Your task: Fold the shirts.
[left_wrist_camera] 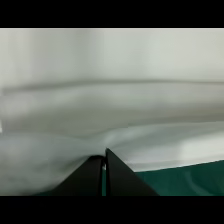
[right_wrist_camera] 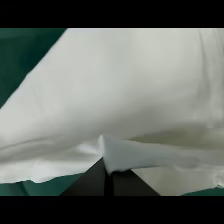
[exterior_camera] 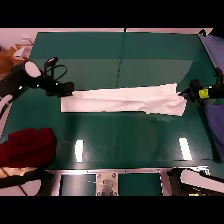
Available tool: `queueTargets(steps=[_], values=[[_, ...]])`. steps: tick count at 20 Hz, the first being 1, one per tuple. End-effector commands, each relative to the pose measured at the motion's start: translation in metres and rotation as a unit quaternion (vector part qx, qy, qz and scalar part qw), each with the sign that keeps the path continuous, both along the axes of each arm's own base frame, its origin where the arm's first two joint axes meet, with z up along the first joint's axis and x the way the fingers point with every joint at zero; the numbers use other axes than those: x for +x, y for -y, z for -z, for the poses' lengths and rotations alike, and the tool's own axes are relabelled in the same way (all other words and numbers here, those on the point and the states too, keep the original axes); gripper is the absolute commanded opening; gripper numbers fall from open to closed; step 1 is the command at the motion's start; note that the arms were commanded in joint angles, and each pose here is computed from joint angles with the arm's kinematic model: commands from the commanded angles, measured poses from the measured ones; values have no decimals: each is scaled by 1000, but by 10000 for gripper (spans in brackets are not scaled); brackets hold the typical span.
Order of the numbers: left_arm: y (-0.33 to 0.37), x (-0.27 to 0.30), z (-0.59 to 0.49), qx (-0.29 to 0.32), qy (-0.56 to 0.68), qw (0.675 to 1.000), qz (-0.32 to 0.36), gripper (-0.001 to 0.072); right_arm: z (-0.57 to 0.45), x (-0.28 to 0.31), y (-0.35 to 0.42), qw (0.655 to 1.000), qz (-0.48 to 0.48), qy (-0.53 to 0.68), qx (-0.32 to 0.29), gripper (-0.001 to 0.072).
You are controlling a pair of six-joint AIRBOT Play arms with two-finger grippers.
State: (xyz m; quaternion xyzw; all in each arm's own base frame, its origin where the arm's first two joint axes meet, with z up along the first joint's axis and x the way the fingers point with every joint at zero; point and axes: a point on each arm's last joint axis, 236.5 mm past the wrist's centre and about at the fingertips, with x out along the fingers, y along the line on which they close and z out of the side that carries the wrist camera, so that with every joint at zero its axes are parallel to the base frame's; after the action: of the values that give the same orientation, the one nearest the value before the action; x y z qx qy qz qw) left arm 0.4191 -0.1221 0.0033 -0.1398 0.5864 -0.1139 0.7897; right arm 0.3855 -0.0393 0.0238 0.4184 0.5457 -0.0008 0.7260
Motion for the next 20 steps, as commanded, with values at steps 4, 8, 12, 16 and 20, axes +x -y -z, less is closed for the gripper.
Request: queueTargets(steps=[4,8,12,16,20], values=[[21,91,58,-32,5,999,-17,230,64,106,11,999,7,41,27,34],[7,115,48,-48,28,997,-56,715,63,132,36,995,-25,93,3,341],[-34,86,4,-52,-51,997,-32,714,50,88,98,994,-80,61,-42,509],[-43,70,-17,-54,-80,995,-14,714,77,58,111,995,-100,22,-4,581],[-12,73,-23,-76,-63,995,11,714,114,35,75,984,-159,-23,83,604]])
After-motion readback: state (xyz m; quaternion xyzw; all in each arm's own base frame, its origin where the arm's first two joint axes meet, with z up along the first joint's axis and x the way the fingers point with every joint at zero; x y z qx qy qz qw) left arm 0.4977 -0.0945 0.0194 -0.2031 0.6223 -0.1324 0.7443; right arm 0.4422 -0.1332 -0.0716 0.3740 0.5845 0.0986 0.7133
